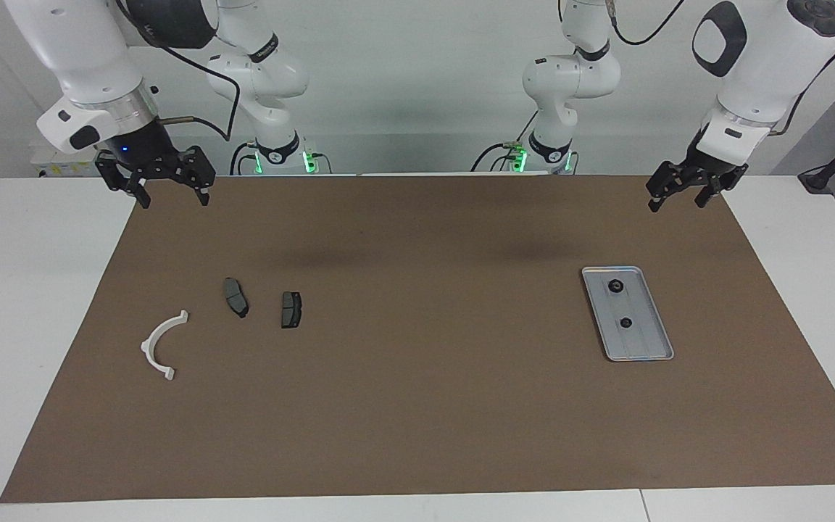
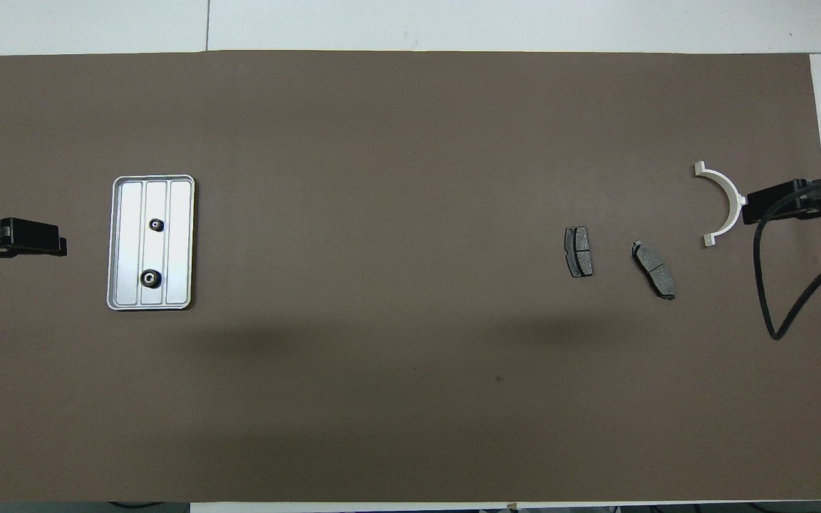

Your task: Pick bearing gear from pile to tray

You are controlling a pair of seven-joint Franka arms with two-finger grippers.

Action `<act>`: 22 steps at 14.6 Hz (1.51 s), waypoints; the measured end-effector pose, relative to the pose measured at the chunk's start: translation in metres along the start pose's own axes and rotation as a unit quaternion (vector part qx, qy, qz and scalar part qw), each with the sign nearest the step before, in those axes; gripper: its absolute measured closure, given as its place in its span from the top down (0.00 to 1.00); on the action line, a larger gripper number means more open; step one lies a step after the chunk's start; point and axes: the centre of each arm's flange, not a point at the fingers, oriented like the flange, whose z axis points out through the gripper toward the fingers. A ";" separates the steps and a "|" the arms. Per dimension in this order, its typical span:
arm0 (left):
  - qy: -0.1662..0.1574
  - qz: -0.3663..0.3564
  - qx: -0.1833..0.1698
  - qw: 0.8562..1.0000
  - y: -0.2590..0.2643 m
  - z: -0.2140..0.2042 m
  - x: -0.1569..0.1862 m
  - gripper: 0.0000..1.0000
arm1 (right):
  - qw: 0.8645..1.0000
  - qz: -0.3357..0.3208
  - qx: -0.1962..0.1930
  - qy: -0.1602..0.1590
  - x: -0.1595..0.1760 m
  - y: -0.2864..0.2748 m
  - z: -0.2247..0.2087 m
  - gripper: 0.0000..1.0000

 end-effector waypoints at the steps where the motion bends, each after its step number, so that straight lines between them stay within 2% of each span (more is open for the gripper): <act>1: -0.002 0.000 0.000 1.000 0.000 0.002 0.000 1.00 | 1.000 0.000 0.000 0.000 0.000 0.000 0.000 1.00; 7: 0.006 -0.005 0.000 1.000 -0.005 0.004 0.005 1.00 | 1.000 -0.001 0.000 0.000 0.000 -0.001 0.000 1.00; 12: -0.001 0.007 0.001 1.000 0.010 -0.009 0.024 1.00 | 1.000 -0.001 0.000 0.000 0.000 -0.001 0.000 1.00; 22: -0.001 0.002 0.002 1.000 0.019 -0.009 0.029 1.00 | 1.000 -0.001 0.000 0.000 0.000 -0.001 0.000 1.00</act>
